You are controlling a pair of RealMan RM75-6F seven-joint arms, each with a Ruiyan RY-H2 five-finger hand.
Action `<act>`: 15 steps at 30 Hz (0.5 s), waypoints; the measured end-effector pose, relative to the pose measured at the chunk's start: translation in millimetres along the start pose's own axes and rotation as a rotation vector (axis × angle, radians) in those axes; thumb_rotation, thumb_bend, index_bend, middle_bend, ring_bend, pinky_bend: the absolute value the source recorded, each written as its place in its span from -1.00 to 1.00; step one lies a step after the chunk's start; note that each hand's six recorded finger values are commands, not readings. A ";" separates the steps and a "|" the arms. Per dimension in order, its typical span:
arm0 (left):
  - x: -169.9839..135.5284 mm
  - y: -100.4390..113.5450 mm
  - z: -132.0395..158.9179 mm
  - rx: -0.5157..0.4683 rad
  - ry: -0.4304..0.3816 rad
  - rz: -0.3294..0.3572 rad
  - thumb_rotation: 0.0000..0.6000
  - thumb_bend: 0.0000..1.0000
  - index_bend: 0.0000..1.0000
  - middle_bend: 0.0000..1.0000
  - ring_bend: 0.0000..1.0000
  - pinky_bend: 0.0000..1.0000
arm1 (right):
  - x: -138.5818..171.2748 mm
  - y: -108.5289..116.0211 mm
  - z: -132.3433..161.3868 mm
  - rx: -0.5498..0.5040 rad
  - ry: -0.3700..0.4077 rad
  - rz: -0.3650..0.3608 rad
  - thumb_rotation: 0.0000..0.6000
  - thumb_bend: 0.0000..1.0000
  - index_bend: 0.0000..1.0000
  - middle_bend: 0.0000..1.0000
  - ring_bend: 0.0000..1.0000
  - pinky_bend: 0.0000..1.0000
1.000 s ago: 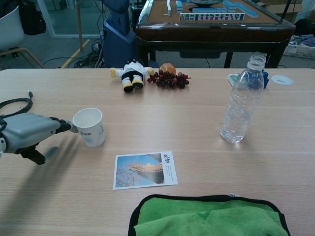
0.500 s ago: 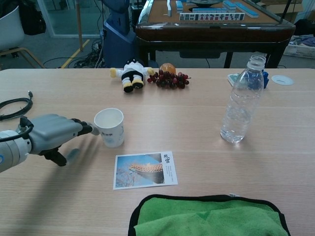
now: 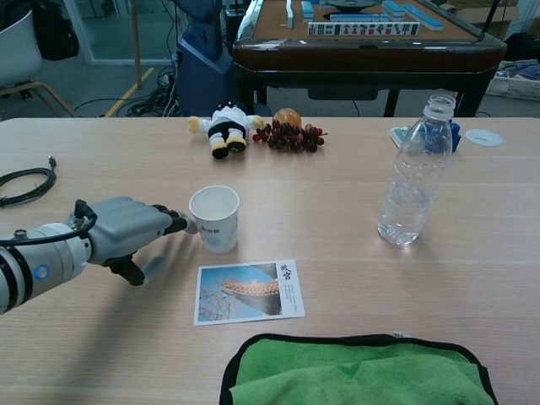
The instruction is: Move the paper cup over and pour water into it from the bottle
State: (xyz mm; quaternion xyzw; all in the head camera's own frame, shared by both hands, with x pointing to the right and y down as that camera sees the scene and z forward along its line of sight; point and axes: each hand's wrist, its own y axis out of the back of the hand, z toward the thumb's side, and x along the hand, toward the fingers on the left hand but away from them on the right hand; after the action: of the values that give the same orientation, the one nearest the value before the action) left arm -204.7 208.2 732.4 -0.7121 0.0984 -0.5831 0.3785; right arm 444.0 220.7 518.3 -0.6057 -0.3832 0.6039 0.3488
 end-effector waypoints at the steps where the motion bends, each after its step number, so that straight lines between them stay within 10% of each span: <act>1: 1.3 1.0 2.7 0.000 -0.006 0.002 1.00 0.11 -0.78 -0.87 -0.84 -0.43 | -0.1 -0.1 -0.1 0.000 0.000 0.000 1.00 -0.70 -0.20 -0.37 -0.43 -0.23; 15: 9.7 10.8 36.8 0.017 -0.073 0.020 1.00 0.11 -0.78 -0.87 -0.84 -0.43 | 0.2 1.1 -0.4 -0.004 0.001 -0.002 1.00 -0.70 -0.20 -0.37 -0.42 -0.23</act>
State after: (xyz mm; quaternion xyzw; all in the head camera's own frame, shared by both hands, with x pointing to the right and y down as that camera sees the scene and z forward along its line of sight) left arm -165.3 210.7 731.5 -0.7287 0.0864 -0.5536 0.3937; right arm 444.4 220.4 517.2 -0.6062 -0.3848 0.6025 0.3484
